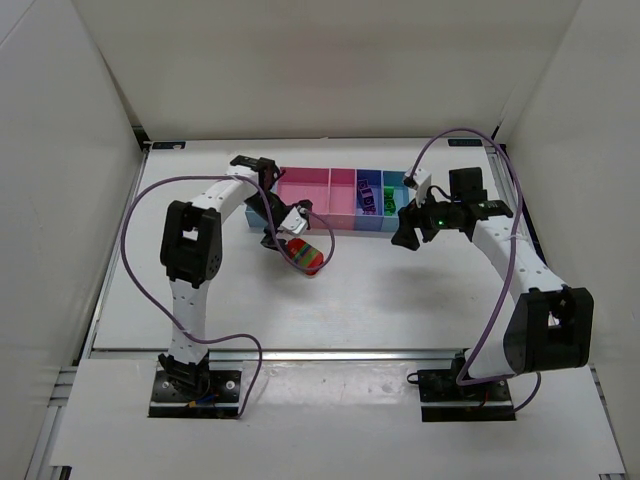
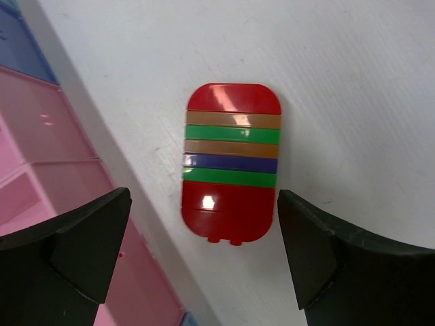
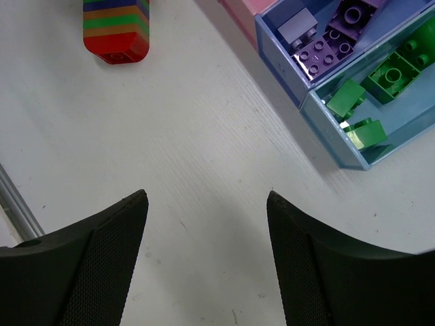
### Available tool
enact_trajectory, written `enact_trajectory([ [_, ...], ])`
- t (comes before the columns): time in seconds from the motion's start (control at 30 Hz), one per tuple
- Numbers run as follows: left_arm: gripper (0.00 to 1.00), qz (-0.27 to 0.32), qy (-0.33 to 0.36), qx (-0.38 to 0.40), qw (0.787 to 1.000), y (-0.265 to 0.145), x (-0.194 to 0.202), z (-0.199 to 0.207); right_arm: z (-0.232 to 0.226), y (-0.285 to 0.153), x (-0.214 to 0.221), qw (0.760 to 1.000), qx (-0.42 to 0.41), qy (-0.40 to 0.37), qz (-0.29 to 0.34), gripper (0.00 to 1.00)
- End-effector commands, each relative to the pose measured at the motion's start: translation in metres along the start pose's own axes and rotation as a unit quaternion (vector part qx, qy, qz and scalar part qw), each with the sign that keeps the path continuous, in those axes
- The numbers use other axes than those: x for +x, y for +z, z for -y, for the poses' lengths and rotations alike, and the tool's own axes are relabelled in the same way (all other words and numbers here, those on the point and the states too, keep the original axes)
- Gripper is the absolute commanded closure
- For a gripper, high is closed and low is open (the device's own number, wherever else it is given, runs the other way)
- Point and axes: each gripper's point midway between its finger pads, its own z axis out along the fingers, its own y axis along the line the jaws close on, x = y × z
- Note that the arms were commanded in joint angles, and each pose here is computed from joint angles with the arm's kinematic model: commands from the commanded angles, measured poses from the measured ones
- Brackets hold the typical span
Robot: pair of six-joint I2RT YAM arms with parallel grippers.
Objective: Sort the legos into containers by color
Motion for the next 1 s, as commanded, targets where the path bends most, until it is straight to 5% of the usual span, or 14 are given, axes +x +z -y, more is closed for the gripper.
enact_trajectory([
  [0.0, 0.01, 0.042, -0.036, 0.097, 0.994, -0.004, -0.038, 0.062, 0.002, 0.001, -0.004, 1.000, -0.003, 0.000, 0.010, 0.26],
  [0.97, 0.01, -0.006, -0.069, 0.069, 0.995, 0.022, 0.005, 0.037, 0.004, 0.007, 0.002, 1.000, -0.009, 0.012, 0.008, 0.26],
])
